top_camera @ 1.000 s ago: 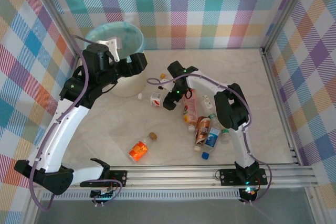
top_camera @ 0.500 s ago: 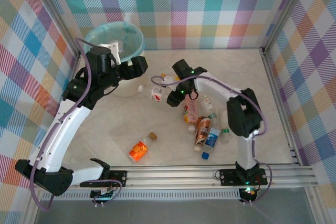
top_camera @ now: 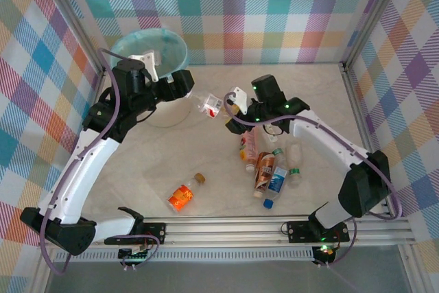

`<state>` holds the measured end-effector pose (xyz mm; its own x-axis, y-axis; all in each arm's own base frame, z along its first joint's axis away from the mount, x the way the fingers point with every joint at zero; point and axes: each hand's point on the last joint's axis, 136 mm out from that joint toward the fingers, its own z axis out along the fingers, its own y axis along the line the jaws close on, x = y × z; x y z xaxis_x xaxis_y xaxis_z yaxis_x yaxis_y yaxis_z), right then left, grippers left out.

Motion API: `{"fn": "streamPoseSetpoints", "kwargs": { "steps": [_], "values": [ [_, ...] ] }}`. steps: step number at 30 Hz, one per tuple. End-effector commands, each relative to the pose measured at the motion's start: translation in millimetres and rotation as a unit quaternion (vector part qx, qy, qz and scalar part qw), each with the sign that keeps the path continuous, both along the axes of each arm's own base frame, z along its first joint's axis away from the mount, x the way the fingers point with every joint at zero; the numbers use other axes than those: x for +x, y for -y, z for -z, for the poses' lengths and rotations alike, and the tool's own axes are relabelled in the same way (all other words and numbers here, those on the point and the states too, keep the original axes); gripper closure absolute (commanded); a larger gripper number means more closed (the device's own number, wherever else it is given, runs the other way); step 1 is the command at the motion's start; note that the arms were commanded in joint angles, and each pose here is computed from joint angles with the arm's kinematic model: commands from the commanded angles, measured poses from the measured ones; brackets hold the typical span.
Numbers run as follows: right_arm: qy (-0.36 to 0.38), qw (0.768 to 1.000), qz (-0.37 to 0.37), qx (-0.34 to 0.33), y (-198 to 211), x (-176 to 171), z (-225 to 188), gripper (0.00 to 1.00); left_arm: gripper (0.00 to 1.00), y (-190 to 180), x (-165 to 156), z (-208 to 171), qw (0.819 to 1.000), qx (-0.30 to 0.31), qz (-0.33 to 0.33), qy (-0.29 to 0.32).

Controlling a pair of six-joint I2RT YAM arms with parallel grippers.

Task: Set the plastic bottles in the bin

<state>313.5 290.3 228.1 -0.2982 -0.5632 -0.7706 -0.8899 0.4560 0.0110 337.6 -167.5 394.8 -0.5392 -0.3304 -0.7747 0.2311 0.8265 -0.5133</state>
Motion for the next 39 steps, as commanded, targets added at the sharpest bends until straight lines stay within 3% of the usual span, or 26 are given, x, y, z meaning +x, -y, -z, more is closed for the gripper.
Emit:
{"fn": "streamPoseSetpoints", "kwargs": {
  "steps": [1, 8, 14, 19, 25, 27, 29, 30, 33, 36, 39],
  "values": [
    [0.023, 0.996, -0.011, 0.081, -11.8, -4.0, -37.2, 0.42, 0.07, -5.3, 6.0, -2.5, 1.000, -0.004, -0.017, 0.012],
    [0.022, 0.982, -0.051, 0.178, -24.8, -25.4, -69.8, 0.43, 0.17, -3.6, 10.2, 15.2, 1.000, -0.018, -0.024, -0.002],
    [0.026, 0.977, -0.063, 0.200, -28.4, -31.1, -77.1, 0.43, 0.45, 5.0, 10.9, 22.7, 0.998, -0.053, -0.013, -0.009],
    [0.024, 0.977, -0.072, 0.199, -29.8, -34.3, -77.2, 0.43, 0.56, 10.0, 12.1, 20.9, 0.998, -0.062, -0.004, -0.009],
    [0.019, 0.977, -0.075, 0.198, -31.8, -34.2, -74.6, 0.43, 0.55, 21.7, 15.4, 23.3, 0.997, -0.074, 0.019, -0.024],
    [0.020, 0.978, -0.074, 0.195, -32.1, -33.7, -73.8, 0.43, 0.64, 22.4, 16.3, 24.1, 0.997, -0.073, 0.020, -0.026],
    [0.020, 0.979, -0.072, 0.192, -31.8, -32.5, -71.1, 0.43, 0.65, 22.5, 16.6, 22.2, 0.997, -0.073, 0.021, -0.023],
    [0.020, 0.979, -0.071, 0.190, -32.2, -32.2, -70.1, 0.43, 0.64, 22.8, 16.5, 22.7, 0.997, -0.073, 0.021, -0.024],
    [0.018, 0.981, -0.066, 0.183, -31.7, -30.4, -66.0, 0.43, 0.44, 22.6, 17.5, 22.8, 0.997, -0.073, 0.019, -0.027],
    [0.018, 0.981, -0.066, 0.182, -32.0, -30.6, -65.0, 0.43, 0.43, 24.5, 18.6, 25.7, 0.997, -0.073, 0.022, -0.032],
    [0.018, 0.981, -0.066, 0.180, -32.1, -30.3, -63.6, 0.43, 0.50, 26.8, 19.5, 28.1, 0.996, -0.075, 0.025, -0.036]
  ]
}}
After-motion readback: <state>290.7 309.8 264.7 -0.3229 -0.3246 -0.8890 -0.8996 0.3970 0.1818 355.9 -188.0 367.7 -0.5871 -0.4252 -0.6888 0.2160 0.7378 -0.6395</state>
